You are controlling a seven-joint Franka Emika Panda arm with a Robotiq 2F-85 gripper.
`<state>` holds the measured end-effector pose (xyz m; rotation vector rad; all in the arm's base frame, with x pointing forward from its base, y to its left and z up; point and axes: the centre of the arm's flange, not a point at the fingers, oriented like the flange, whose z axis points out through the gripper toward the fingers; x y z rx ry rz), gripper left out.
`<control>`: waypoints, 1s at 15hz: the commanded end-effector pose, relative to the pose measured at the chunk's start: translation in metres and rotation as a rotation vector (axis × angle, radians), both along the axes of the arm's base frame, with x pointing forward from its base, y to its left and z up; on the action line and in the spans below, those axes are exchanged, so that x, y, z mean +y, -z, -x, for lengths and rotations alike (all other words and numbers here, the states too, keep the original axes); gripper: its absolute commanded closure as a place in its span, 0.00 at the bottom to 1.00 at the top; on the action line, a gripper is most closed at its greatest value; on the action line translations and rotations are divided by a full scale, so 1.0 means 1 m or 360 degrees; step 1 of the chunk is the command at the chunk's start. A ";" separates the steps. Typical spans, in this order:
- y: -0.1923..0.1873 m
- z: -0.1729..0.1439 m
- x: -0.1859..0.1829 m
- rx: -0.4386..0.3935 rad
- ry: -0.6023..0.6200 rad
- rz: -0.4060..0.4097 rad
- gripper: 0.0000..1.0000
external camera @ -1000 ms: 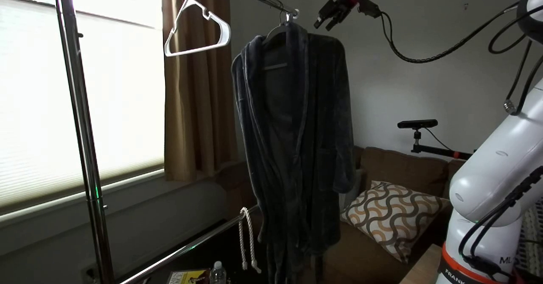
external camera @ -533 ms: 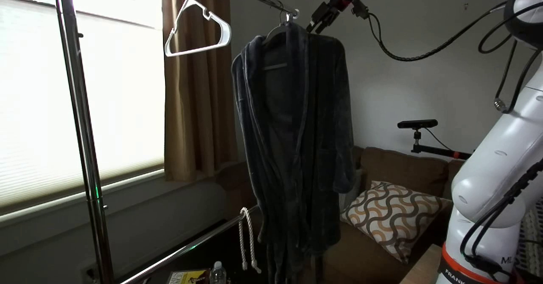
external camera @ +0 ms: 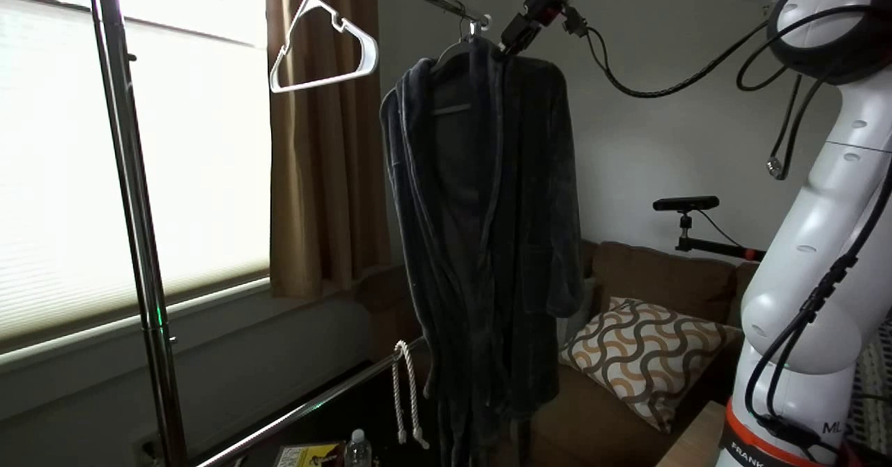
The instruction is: Move the clothes hanger with the robe from the top rail to the bottom rail
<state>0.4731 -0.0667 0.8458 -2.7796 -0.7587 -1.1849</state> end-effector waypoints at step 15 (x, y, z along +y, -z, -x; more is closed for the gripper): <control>-0.037 0.040 0.070 0.0087 0.0200 -0.0220 0.98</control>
